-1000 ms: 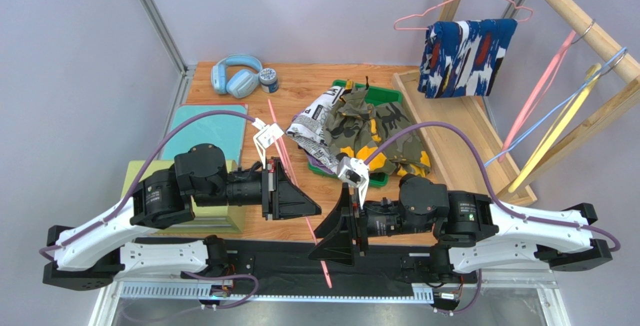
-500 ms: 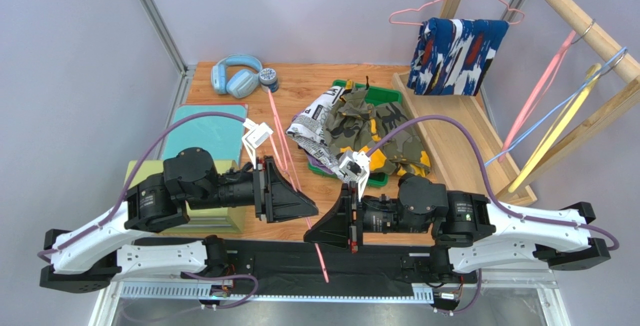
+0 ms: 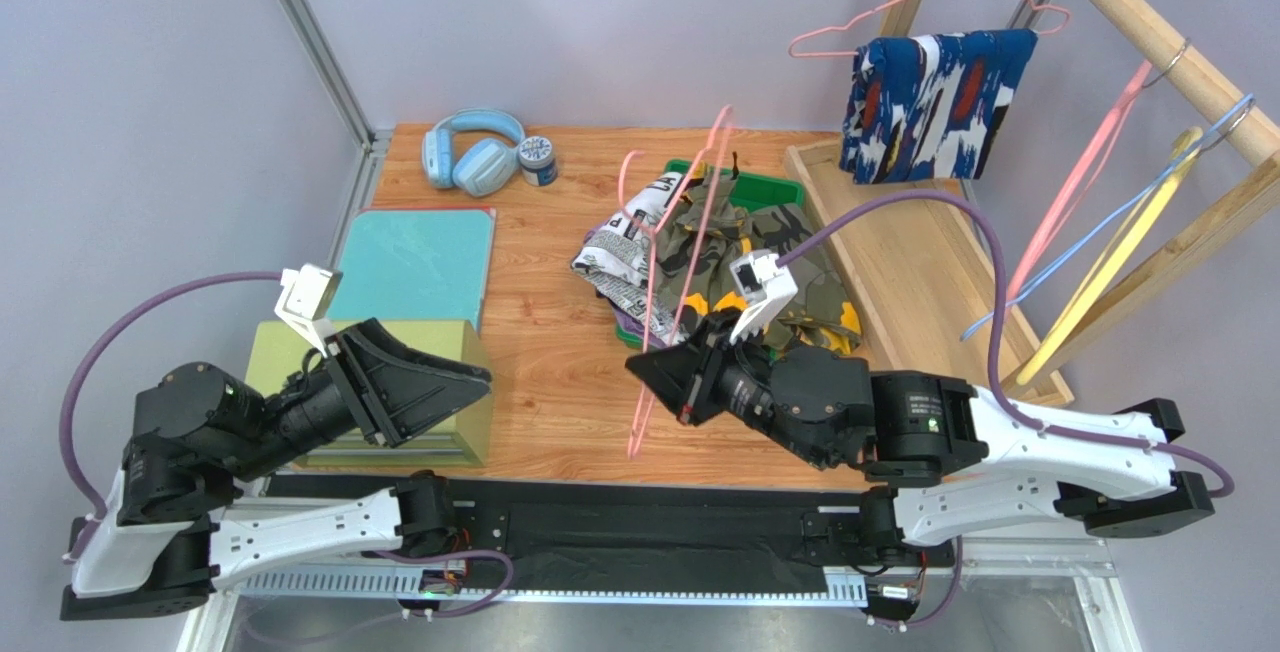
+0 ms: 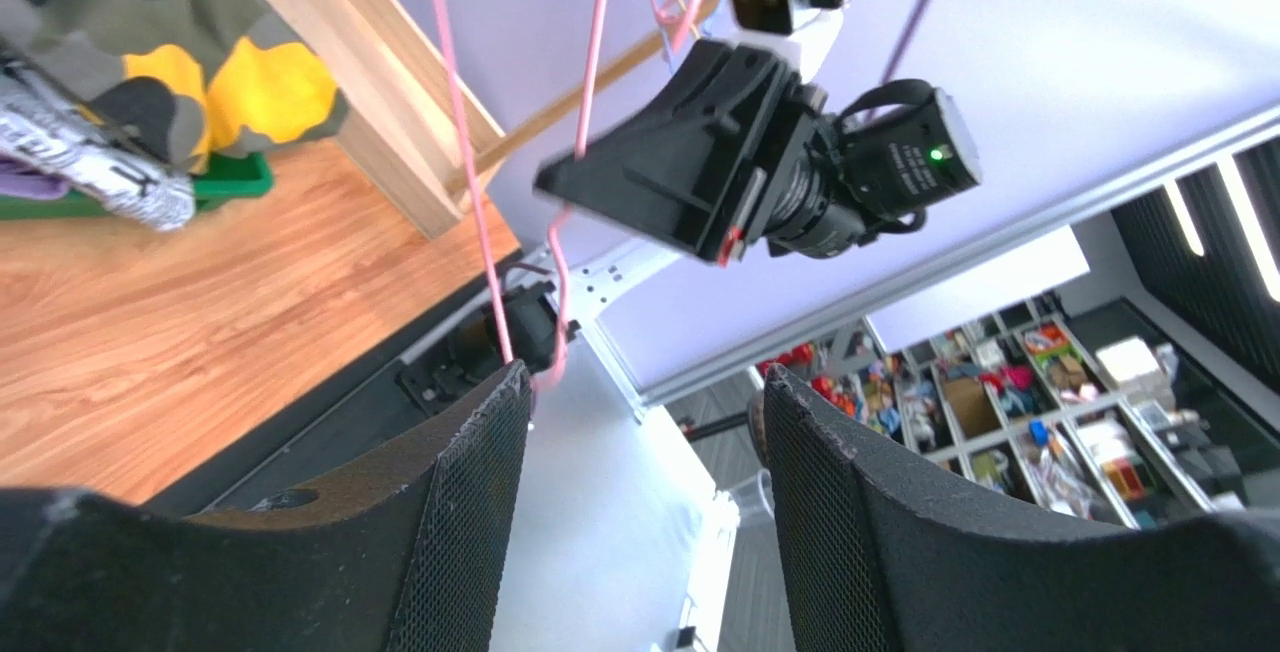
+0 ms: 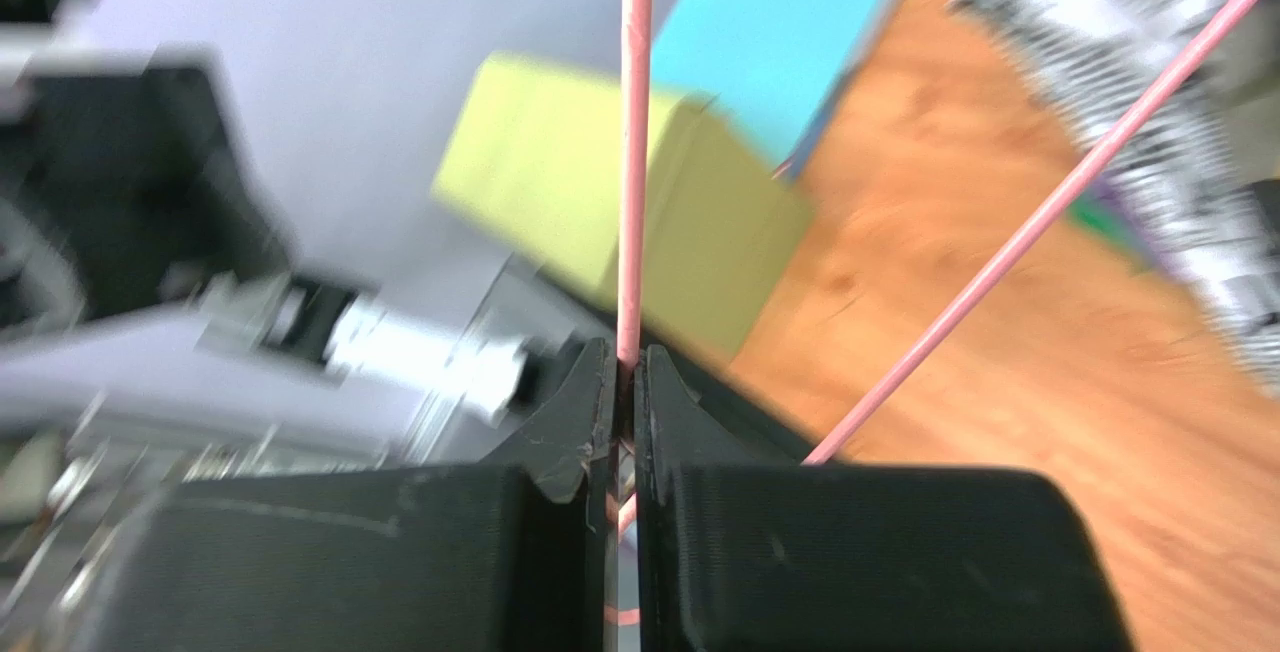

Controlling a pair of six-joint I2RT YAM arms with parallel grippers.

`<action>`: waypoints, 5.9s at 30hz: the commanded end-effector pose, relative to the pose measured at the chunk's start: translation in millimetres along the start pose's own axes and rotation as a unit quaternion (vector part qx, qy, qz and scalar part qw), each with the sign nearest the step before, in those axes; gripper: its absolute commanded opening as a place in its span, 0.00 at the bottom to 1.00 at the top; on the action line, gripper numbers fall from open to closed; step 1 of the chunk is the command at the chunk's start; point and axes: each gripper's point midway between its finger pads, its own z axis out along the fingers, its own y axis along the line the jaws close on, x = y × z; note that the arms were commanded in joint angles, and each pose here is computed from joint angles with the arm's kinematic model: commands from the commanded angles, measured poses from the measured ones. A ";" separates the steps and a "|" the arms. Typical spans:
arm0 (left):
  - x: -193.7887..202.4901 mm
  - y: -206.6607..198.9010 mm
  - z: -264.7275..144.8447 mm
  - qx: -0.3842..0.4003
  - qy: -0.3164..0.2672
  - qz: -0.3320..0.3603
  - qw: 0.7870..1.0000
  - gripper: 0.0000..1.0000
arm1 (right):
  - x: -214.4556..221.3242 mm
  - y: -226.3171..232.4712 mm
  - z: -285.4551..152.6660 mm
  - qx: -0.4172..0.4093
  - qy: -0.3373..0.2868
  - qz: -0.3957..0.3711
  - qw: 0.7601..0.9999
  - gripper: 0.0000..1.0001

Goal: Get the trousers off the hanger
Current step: Hang the hanger back to the clothesline with the right arm, then grab a hanger with trousers on it with the right arm

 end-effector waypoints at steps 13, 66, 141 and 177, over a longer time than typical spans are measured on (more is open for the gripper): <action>40.3 33.9 11.7 -0.061 0.074 -0.011 0.995 0.63 | -195.0 -139.0 -12.0 0.298 -0.294 0.033 0.908 0.00; 48.0 35.6 17.0 -0.069 0.091 -0.021 0.993 0.62 | -345.9 -295.9 -84.2 0.325 -0.480 0.294 0.760 0.00; 53.7 63.9 7.9 -0.112 0.088 -0.005 0.990 0.63 | -440.5 -336.7 2.3 0.442 -0.506 0.124 0.730 0.71; 47.4 60.2 9.4 -0.116 0.087 0.017 0.989 0.64 | -513.8 -263.3 -2.3 0.252 -0.584 0.074 0.768 0.00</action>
